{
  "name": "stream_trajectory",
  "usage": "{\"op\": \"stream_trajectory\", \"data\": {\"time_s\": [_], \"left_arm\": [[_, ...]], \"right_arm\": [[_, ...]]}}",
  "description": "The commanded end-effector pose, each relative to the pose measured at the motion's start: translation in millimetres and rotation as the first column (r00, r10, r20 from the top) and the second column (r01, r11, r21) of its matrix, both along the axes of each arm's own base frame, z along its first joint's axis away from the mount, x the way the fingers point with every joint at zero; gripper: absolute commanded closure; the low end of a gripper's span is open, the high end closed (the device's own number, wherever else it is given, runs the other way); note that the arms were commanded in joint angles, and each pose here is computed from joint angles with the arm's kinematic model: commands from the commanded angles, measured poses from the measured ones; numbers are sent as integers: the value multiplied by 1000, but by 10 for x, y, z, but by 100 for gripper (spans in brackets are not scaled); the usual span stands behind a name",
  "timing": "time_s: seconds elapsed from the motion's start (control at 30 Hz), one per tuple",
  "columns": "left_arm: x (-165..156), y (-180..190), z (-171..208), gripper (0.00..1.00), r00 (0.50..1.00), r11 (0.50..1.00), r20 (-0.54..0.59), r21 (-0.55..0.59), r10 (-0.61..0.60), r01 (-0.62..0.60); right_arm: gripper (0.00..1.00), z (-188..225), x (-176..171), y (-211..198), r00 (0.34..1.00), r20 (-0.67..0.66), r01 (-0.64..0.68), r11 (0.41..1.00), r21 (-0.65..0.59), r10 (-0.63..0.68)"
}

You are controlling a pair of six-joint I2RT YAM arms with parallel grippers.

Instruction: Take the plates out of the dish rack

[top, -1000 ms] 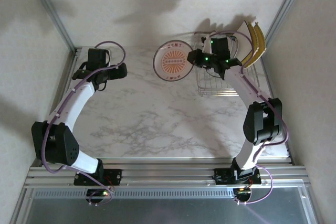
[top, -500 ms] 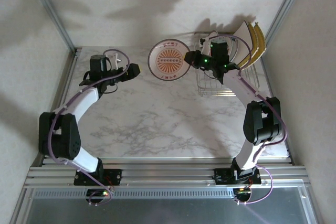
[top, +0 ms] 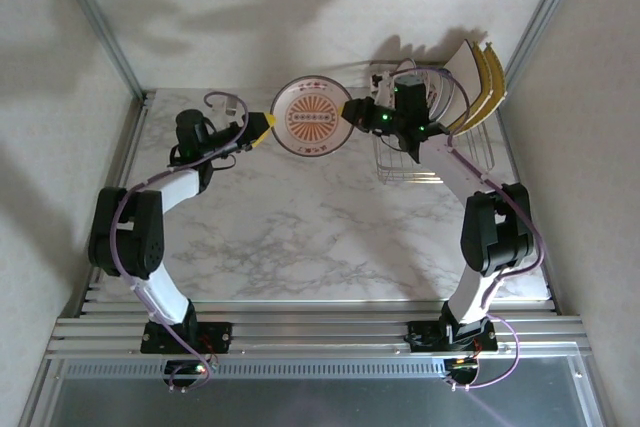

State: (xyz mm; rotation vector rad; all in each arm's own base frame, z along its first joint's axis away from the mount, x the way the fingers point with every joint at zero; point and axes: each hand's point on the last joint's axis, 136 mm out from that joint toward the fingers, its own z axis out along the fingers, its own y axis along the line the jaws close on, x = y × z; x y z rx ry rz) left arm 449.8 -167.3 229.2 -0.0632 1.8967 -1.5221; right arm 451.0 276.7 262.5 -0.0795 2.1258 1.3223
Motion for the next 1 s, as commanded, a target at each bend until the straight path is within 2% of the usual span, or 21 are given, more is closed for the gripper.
{"op": "stream_trajectory", "data": {"time_s": [0.0,0.13,0.27,0.37,0.57,0.73,0.97], "left_arm": [[-32,-73,107,18,998,998,35,-41,-42,43],[-13,-121,63,33,999,997,19,-50,-50,51],[2,-150,51,57,999,997,8,-52,-52,53],[3,-153,27,68,999,997,-3,-51,-50,49],[-16,-153,-7,98,999,997,-21,-57,-48,47],[-19,-135,-28,100,999,999,-26,-40,-34,33],[-16,-127,8,100,1000,999,-16,-39,-27,26]], "right_arm": [[100,265,21,157,997,69,-51,997,62,47],[100,233,19,274,996,61,-70,995,65,66],[100,196,25,352,996,54,-81,995,65,78],[100,191,27,383,995,55,-83,995,60,80],[100,135,35,392,996,45,-77,996,40,75],[99,75,39,379,997,28,-68,997,22,67],[85,59,59,365,998,23,-55,998,-3,55]]}}
